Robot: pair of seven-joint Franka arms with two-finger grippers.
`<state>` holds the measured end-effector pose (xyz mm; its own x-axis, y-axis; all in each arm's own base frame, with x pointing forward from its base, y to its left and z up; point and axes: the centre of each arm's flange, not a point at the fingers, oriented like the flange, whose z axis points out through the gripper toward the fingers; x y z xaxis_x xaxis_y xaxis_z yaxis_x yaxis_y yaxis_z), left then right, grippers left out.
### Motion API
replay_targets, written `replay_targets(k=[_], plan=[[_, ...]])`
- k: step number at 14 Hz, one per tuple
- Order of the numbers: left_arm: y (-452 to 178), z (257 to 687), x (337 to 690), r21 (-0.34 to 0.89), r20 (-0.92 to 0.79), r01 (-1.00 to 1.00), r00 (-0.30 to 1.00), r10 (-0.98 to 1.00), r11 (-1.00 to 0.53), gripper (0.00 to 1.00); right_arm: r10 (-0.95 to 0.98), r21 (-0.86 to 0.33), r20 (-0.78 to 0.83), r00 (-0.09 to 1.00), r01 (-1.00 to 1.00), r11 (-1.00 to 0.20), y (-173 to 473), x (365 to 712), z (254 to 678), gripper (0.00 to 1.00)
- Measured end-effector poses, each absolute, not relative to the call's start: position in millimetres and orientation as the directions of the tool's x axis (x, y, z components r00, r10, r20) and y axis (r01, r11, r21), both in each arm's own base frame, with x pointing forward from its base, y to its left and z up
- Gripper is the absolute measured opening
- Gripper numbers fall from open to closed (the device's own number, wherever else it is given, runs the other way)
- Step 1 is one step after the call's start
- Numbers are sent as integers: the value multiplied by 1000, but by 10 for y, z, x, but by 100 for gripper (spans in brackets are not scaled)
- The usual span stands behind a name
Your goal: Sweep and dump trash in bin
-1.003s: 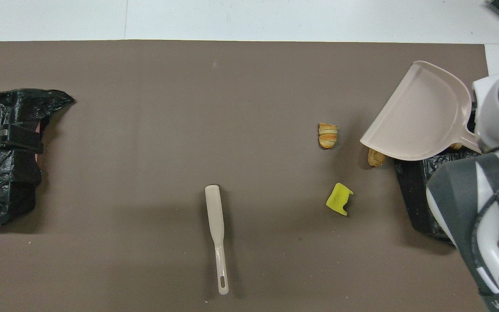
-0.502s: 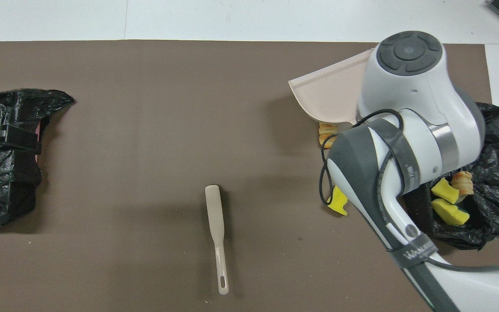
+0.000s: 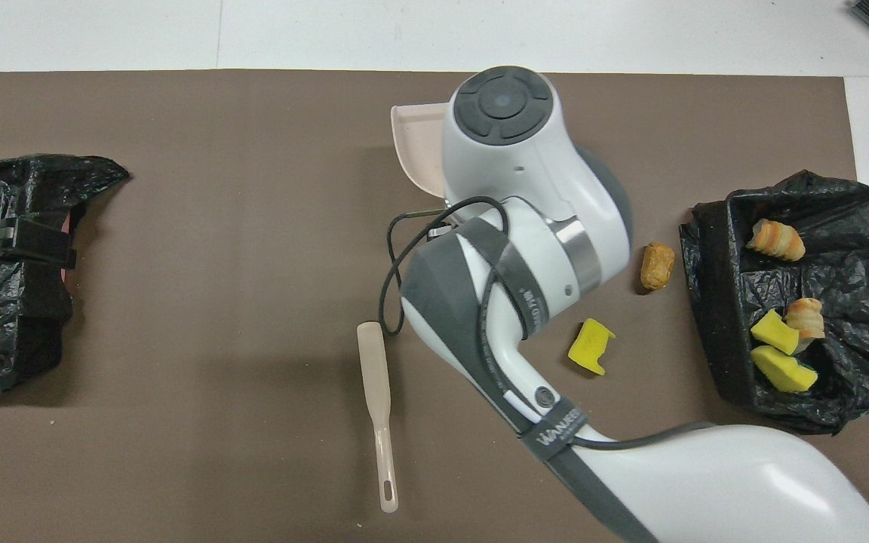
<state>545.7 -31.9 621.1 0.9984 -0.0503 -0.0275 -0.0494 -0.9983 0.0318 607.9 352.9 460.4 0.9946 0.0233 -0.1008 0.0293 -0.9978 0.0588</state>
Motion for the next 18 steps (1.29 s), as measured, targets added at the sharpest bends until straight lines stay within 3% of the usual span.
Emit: replay_targets(k=[5,10,18], plan=[[-350,6150,5400,34,-51,-62,997,-63,-998,100,29,-6,-79,996,29,-1000,4419,5992,3939,31],[-422,6037,5353,36,-77,-83,993,-85,-996,100,59,-21,-92,994,57,-998,4797,5849,3471,31],[-807,5876,5400,36,-33,-150,988,-151,-988,100,55,-38,-99,994,52,-998,4843,5811,3605,34]])
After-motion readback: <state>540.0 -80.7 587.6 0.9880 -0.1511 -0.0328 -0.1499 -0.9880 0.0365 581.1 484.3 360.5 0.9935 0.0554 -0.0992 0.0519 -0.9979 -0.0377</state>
